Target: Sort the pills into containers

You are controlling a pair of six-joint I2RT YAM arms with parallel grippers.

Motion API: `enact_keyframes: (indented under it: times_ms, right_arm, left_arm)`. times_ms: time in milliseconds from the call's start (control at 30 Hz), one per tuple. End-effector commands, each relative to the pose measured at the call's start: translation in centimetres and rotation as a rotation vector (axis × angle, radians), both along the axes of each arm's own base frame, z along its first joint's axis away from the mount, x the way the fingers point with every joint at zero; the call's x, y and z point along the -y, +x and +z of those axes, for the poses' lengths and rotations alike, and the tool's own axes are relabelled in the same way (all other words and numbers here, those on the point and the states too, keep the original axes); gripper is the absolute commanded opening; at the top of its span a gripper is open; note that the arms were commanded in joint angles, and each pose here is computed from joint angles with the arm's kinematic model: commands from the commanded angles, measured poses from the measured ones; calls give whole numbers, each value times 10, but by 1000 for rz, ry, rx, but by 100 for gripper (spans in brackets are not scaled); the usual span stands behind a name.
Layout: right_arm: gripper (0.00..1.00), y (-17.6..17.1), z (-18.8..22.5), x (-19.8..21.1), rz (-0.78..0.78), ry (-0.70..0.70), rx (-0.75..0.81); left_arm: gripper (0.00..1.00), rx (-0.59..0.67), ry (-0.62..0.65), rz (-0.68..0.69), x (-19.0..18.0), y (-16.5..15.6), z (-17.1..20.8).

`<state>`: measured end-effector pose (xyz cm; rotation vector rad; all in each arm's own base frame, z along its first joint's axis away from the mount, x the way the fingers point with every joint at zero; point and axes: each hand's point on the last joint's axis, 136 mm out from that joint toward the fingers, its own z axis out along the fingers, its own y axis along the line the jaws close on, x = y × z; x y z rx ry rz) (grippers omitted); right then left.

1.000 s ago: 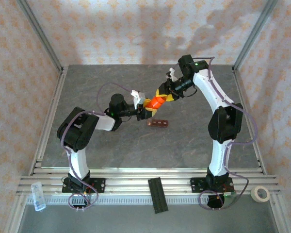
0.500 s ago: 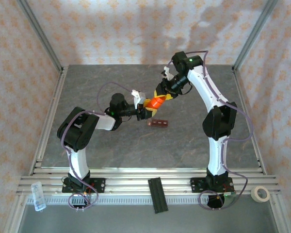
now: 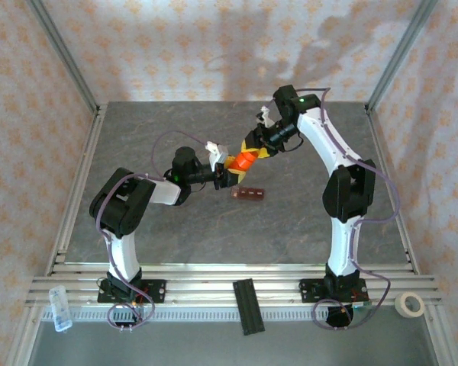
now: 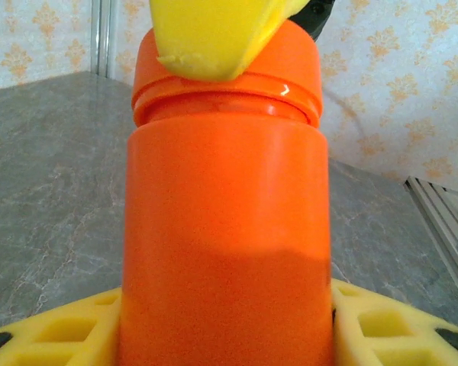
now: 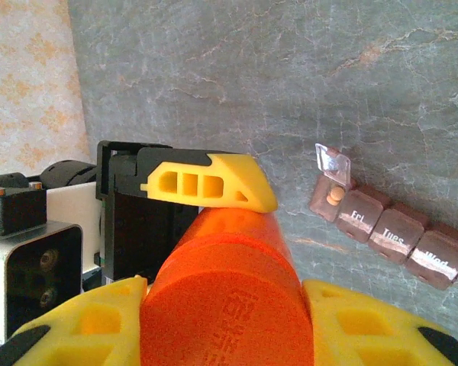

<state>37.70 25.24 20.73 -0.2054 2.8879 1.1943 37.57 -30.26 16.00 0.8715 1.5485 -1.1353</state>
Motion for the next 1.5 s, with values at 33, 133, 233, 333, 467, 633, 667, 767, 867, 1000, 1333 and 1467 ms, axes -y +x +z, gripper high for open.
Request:
enact_keyframes:
  times_ms: [33,133,233,333,467,633,667,767,867,1000,1333,1467]
  right_arm:
    - [31,-19,9,-29,61,99,-53]
    - [32,-19,11,-26,56,60,-35]
    - [32,-19,6,-20,53,-18,-20]
    - [32,-23,2,-22,74,-53,-20]
    - [32,-24,-6,-26,85,-64,-33]
    - [32,-26,-14,-29,98,-72,-49]
    - [33,-25,-15,-29,97,-72,-50]
    - [34,-24,-15,-29,89,-71,-50]
    - [38,-22,-10,-30,76,-64,-38]
    - [44,-18,-1,-30,53,-57,-12]
    - [63,3,24,-25,-27,-27,49]
    - [74,11,30,-24,-47,-30,68]
  left_arm:
    - [0,339,-143,-54,15,-15,94]
    - [0,327,-138,-52,15,-13,90]
    - [0,318,-136,-53,16,-12,86]
    - [0,313,-137,-54,16,-11,86]
    - [0,314,-140,-60,17,-12,88]
    - [0,311,-141,-61,17,-11,89]
    - [0,311,-141,-59,17,-11,89]
    - [0,308,-138,-53,17,-10,86]
    - [0,309,-133,-37,16,-8,84]
    - [0,299,-129,-31,16,-7,78]
    - [0,283,-124,-24,15,-6,72]
    - [0,280,-124,-25,15,-7,71]
